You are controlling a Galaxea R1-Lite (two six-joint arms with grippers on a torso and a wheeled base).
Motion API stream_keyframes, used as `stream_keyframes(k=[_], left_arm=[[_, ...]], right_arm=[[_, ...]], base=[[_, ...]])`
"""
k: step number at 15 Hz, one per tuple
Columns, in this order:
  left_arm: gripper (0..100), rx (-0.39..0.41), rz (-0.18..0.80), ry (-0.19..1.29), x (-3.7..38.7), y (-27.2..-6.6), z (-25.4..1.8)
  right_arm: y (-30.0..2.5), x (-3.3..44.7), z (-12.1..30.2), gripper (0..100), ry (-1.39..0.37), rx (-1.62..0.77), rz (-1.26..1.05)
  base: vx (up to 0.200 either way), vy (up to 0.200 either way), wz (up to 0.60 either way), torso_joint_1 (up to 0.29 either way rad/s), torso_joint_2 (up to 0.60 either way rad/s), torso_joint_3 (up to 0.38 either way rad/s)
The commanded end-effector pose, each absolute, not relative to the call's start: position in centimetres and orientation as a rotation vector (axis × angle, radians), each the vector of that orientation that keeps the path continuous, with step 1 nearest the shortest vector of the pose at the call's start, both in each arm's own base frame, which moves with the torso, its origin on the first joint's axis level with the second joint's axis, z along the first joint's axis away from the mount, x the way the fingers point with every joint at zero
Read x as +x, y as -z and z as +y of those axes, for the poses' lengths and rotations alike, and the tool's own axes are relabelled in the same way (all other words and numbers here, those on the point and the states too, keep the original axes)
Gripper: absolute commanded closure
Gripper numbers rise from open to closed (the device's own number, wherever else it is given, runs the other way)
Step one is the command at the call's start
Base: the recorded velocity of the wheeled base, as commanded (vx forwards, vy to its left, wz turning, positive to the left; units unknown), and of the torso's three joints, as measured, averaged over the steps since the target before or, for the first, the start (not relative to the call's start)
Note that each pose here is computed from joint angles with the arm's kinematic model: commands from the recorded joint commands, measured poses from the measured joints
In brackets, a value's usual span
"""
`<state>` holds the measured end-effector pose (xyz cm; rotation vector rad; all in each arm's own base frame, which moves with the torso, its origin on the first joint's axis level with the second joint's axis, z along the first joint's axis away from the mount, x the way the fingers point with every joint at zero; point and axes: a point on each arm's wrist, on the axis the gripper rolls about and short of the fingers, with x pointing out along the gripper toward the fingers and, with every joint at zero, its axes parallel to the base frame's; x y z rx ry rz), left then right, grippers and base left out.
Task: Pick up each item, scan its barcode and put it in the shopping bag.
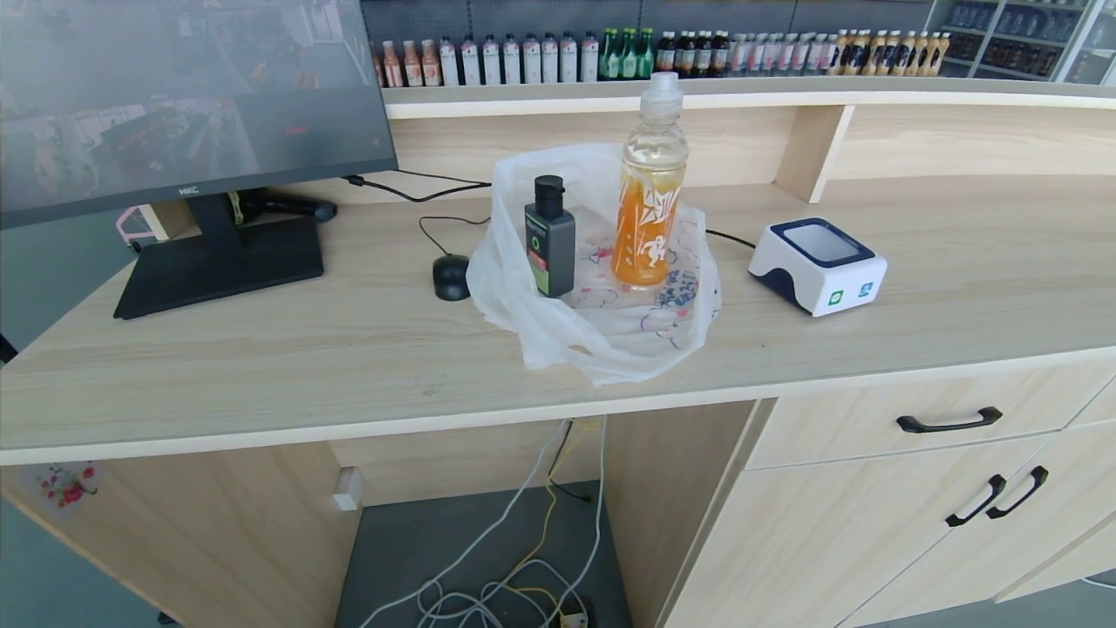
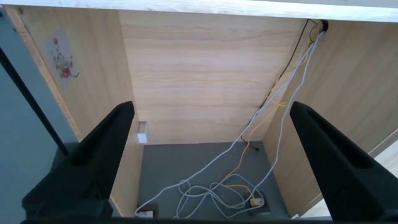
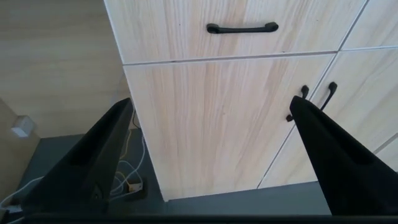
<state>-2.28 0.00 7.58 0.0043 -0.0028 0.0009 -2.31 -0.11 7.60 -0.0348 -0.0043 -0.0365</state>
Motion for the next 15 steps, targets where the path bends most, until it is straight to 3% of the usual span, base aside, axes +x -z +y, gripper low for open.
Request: stream_keyframes(k=[1, 3, 13, 15], left_arm=[[0, 0.005, -0.003, -0.002, -2.28, -7.58, 0.00], [0, 0.003, -0.003, -0.002, -2.28, -7.58, 0.00], [0, 0.002, -0.003, -0.002, -2.28, -7.58, 0.00], [0, 0.002, -0.003, -0.002, -2.28, -7.58, 0.00]], right_arm=[[-7.61, -2.29, -0.11, 0, 0.035, -0.035, -0.002], [-7.61, -2.29, -0.11, 0, 0.035, -0.037, -0.002], [-7.61, -2.29, -0.11, 0, 0.035, -0.037, -0.002], [-7.61, -2.29, -0.11, 0, 0.035, -0.041, -0.002]], base=[[0.000, 0.000, 0.00, 0.000, 0.00, 0.000], [0.000, 0.000, 0.00, 0.000, 0.00, 0.000], [0.000, -0.200, 0.00, 0.001, 0.00, 0.002], [0.000, -0.200, 0.60, 0.000, 0.00, 0.002]])
